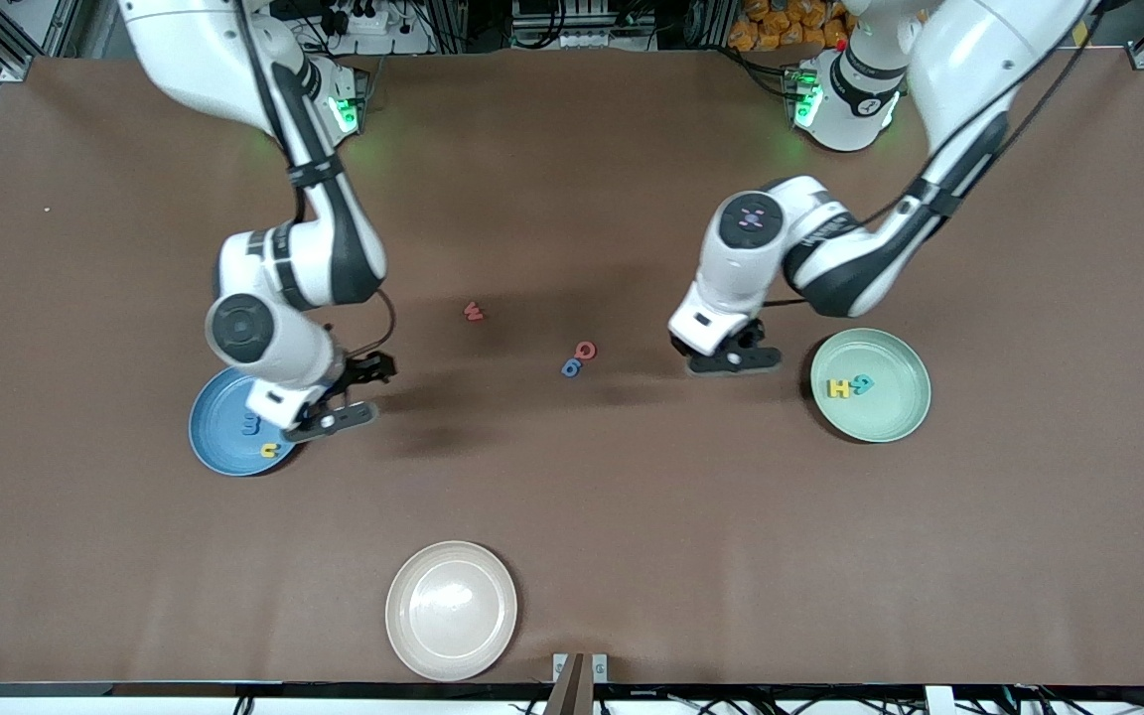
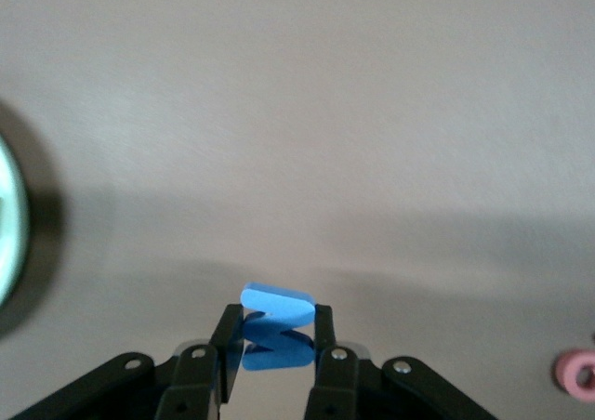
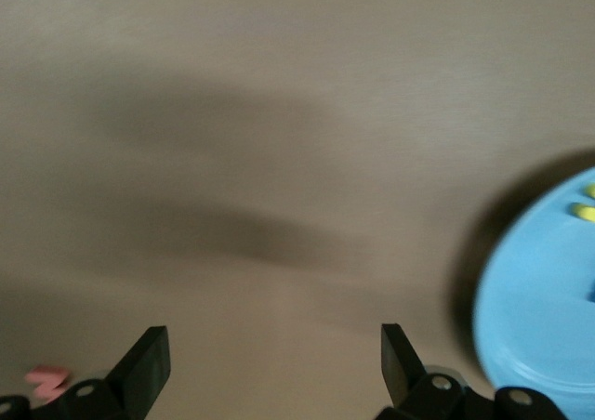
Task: Sort upper and lower case letters into plates
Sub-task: 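Place the blue M on the green plate with the left gripper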
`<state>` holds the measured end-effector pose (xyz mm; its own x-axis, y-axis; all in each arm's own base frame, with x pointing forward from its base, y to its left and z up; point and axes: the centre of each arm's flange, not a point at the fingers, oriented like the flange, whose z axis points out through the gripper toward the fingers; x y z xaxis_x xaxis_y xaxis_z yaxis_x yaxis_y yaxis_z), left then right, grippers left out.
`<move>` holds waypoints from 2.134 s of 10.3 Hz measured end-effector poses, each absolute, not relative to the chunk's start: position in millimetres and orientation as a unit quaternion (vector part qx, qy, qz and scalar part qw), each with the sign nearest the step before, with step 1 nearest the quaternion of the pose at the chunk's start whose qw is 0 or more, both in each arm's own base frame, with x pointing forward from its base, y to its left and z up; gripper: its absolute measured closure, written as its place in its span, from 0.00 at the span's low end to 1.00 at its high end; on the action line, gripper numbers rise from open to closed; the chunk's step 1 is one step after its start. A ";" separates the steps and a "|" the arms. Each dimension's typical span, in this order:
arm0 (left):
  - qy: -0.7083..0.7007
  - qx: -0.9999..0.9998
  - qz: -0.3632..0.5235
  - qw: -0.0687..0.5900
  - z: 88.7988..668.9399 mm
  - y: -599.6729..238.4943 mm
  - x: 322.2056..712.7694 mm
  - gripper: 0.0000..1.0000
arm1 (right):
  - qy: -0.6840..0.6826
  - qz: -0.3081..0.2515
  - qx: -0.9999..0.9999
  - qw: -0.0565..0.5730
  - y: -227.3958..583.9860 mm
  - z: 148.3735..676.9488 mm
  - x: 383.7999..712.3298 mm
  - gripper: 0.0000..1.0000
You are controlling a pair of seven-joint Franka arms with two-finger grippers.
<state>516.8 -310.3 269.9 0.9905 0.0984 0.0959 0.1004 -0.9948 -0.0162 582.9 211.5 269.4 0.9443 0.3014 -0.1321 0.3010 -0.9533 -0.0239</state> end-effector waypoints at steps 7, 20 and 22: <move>-0.067 -0.997 -0.022 0.042 287.0 -217.0 557.0 0.66 | -0.219 0.083 -0.972 -0.003 287.7 262.0 542.3 0.00; -0.057 -0.996 0.038 0.066 230.1 -89.3 573.9 0.50 | -0.288 0.035 -0.957 0.018 338.7 180.1 431.9 0.00; -0.056 -0.996 0.037 0.065 230.7 -91.1 574.1 0.24 | -0.294 0.031 -0.955 0.014 337.5 178.2 430.0 0.00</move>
